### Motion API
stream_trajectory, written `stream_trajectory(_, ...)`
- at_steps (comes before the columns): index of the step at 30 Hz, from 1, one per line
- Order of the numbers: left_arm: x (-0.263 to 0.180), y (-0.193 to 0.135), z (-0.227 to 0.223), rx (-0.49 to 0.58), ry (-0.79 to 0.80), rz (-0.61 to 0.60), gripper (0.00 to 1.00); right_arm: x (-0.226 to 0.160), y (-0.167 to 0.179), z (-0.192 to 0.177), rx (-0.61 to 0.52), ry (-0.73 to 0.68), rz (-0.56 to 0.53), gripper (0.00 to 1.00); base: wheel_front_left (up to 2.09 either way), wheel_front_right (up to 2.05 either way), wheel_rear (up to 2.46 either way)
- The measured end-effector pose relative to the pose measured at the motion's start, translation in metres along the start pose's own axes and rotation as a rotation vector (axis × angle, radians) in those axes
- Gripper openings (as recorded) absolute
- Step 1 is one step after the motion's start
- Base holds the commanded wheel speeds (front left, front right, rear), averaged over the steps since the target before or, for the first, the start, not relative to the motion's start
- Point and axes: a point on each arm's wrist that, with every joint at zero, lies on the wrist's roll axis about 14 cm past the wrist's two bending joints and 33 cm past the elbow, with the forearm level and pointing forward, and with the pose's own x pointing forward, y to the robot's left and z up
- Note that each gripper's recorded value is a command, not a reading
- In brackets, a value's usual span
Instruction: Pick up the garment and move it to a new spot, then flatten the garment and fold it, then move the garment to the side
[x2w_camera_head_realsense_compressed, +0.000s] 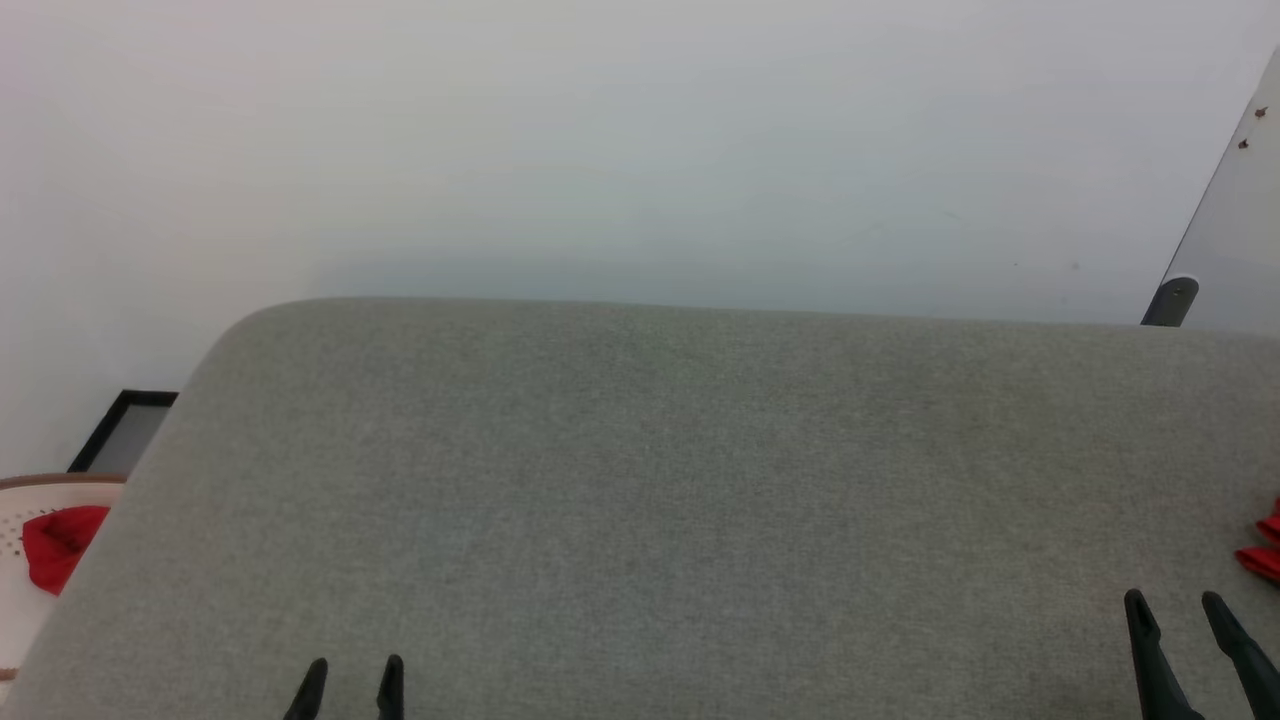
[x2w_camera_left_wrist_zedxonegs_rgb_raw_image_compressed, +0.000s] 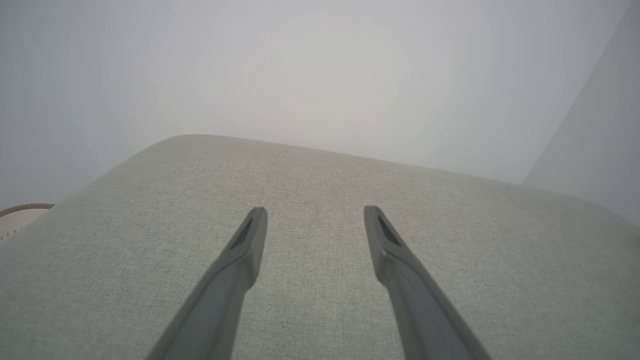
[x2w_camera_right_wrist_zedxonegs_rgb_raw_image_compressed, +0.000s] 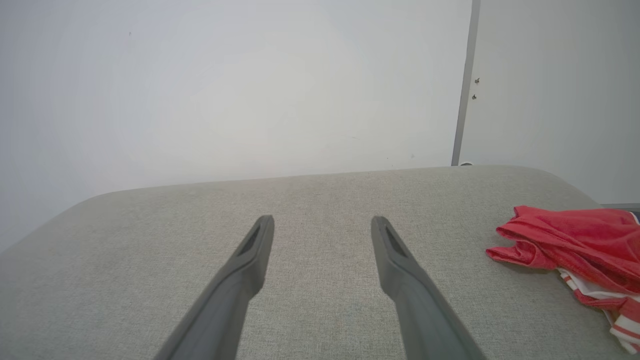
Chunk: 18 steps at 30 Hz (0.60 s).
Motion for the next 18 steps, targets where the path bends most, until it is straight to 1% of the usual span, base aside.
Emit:
stream_trajectory(5,0.001,-0.001,-0.001,-0.004,0.004,-0.002,1.00,-0.001,0.001,-0.001,0.005,0.002,-0.001,1.00,0.00,0.00,0.00)
stream_trajectory(11,0.000,0.001,-0.001,-0.033,0.002,0.012,1.00,-0.001,0.000,-0.003,0.011,0.012,-0.002,1.00,0.00,0.00,0.00)
stream_trajectory(12,0.000,0.001,-0.001,-0.038,0.001,0.013,0.00,-0.001,0.001,-0.004,0.011,0.016,-0.001,0.00,0.00,0.00,0.00)
stream_trajectory(16,-0.004,0.000,-0.015,-0.055,0.043,0.024,0.00,-0.006,0.000,-0.020,0.033,0.062,-0.016,0.00,0.00,0.00,0.00)
stream_trajectory(18,-0.005,0.001,-0.020,-0.079,0.061,0.033,0.00,-0.007,-0.001,-0.026,0.062,0.078,-0.024,0.00,0.00,0.00,0.00)
